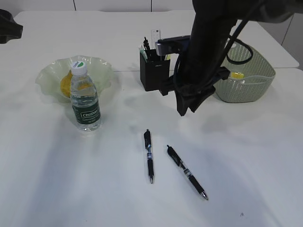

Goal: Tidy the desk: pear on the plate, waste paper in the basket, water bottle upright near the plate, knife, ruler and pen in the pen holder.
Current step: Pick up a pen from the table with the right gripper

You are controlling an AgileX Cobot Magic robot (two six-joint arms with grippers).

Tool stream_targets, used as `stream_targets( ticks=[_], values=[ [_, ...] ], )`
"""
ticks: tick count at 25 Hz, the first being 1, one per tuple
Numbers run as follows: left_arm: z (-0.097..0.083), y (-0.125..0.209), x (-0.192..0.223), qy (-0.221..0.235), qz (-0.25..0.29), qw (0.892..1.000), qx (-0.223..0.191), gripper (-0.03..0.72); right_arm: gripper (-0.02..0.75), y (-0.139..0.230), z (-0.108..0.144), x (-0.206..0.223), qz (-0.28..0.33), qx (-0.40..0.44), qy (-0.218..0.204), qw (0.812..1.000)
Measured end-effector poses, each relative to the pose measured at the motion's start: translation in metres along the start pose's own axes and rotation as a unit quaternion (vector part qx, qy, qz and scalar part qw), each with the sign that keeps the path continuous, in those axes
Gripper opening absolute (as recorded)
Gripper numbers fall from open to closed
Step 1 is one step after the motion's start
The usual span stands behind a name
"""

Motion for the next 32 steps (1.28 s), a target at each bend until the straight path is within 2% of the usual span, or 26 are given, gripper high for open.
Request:
stream_targets(
  ticks=[7,12,15,27,32],
  values=[
    [0.0,0.0,0.0,0.0,0.0,1.0,0.0,0.363,0.23,0.02,0.008,0.02,0.037,-0.005,-0.018,0.999],
    [0.0,0.0,0.0,0.0,0.0,1.0,0.0,0.363,0.23,0.02,0.036,0.022,0.037,-0.038,-0.024,0.998],
    [0.0,0.0,0.0,0.0,0.0,1.0,0.0,0.363,0.23,0.02,0.044,0.023,0.039,-0.044,-0.029,0.998],
    [0.0,0.0,0.0,0.0,0.001,1.0,0.0,0.363,0.233,0.03,0.039,0.043,0.068,-0.048,-0.018,0.996],
    [0.0,0.001,0.0,0.0,0.002,1.0,0.0,0.363,0.258,0.035,0.039,0.049,0.079,-0.049,-0.017,0.996]
  ],
)
Point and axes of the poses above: a point on each arm's last joint axis where the gripper is mounted, x pointing out along that axis toward the gripper, z along the wrist's bending axis when the last joint is at zero, y = z × x, the point moved 10 cm from there along x, pointing out along that axis toward the gripper, and after that the axes turned 6 degrees about -x, right-handed, at the moved point
